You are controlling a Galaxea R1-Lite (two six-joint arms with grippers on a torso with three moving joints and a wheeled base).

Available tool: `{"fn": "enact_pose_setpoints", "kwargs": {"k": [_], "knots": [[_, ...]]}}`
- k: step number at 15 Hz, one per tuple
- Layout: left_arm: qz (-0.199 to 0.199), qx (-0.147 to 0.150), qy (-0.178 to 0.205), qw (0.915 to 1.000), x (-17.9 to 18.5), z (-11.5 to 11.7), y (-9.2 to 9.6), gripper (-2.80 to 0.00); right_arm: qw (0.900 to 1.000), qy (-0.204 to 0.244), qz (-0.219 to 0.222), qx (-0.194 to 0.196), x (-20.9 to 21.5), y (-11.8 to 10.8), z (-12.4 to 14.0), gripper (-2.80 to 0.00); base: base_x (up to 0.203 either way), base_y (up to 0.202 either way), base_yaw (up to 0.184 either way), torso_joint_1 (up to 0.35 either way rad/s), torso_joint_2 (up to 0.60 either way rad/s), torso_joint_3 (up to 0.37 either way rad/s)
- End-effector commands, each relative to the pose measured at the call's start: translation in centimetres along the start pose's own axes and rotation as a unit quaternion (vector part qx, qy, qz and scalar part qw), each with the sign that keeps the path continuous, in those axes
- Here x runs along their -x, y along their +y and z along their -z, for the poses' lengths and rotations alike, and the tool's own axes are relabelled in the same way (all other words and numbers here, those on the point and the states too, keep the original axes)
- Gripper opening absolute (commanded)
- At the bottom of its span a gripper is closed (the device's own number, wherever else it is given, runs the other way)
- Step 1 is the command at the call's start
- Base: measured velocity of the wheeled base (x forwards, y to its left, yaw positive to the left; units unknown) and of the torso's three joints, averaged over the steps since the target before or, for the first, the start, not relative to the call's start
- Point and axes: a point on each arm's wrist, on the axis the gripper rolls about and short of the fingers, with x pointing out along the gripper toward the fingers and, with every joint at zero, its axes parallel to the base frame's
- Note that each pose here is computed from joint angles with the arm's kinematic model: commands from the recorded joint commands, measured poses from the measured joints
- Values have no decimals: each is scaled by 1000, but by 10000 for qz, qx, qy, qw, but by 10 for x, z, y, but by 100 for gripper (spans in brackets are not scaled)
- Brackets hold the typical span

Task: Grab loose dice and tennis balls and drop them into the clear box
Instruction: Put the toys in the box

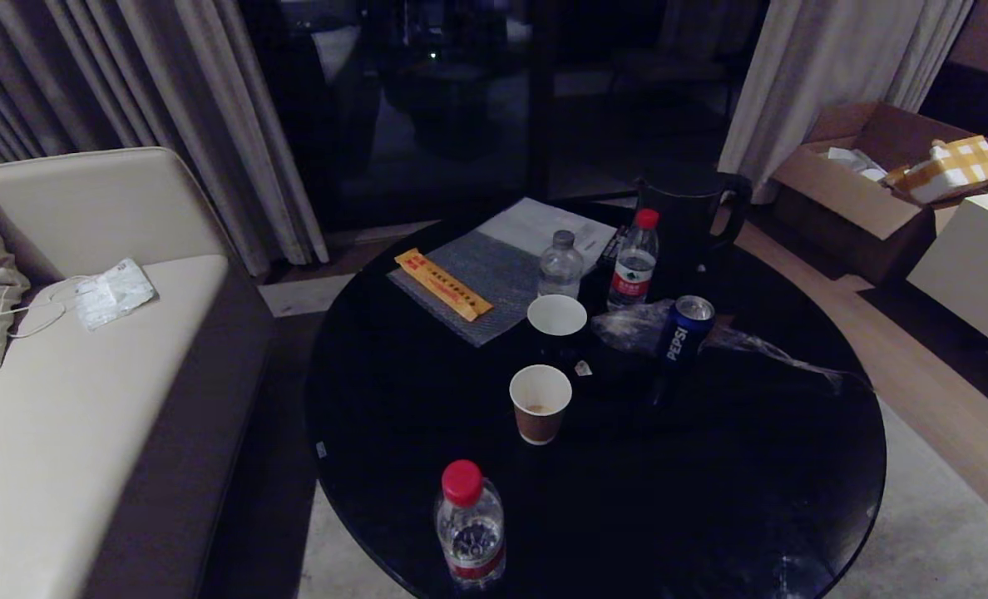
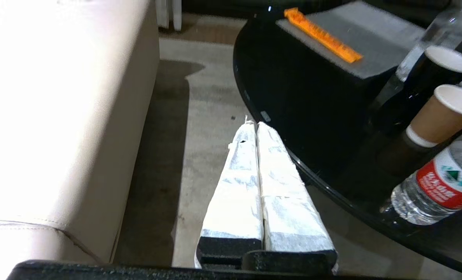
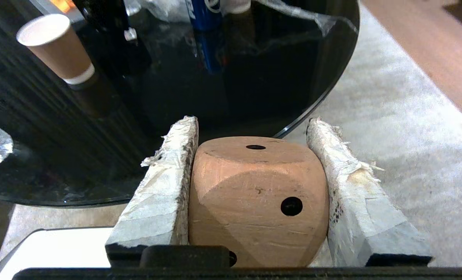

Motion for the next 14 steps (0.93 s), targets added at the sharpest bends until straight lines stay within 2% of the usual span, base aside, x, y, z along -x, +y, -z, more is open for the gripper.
{"fn": "enact_pose_setpoints", "kwargs": {"k": [1, 10, 14], "knots": [[-6, 7, 10, 10000, 0, 0, 0, -280, 10000, 4, -1, -1, 0, 0, 0, -280, 0, 0, 0, 2, 4, 206], [-5, 7, 7, 10000, 0, 0, 0, -280, 10000, 11, -1, -1, 0, 0, 0, -280, 0, 0, 0, 3, 1, 204], [-4, -6, 0, 10000, 0, 0, 0, -280, 10000, 11, -1, -1, 0, 0, 0, -280, 0, 0, 0, 4, -1, 85]]}}
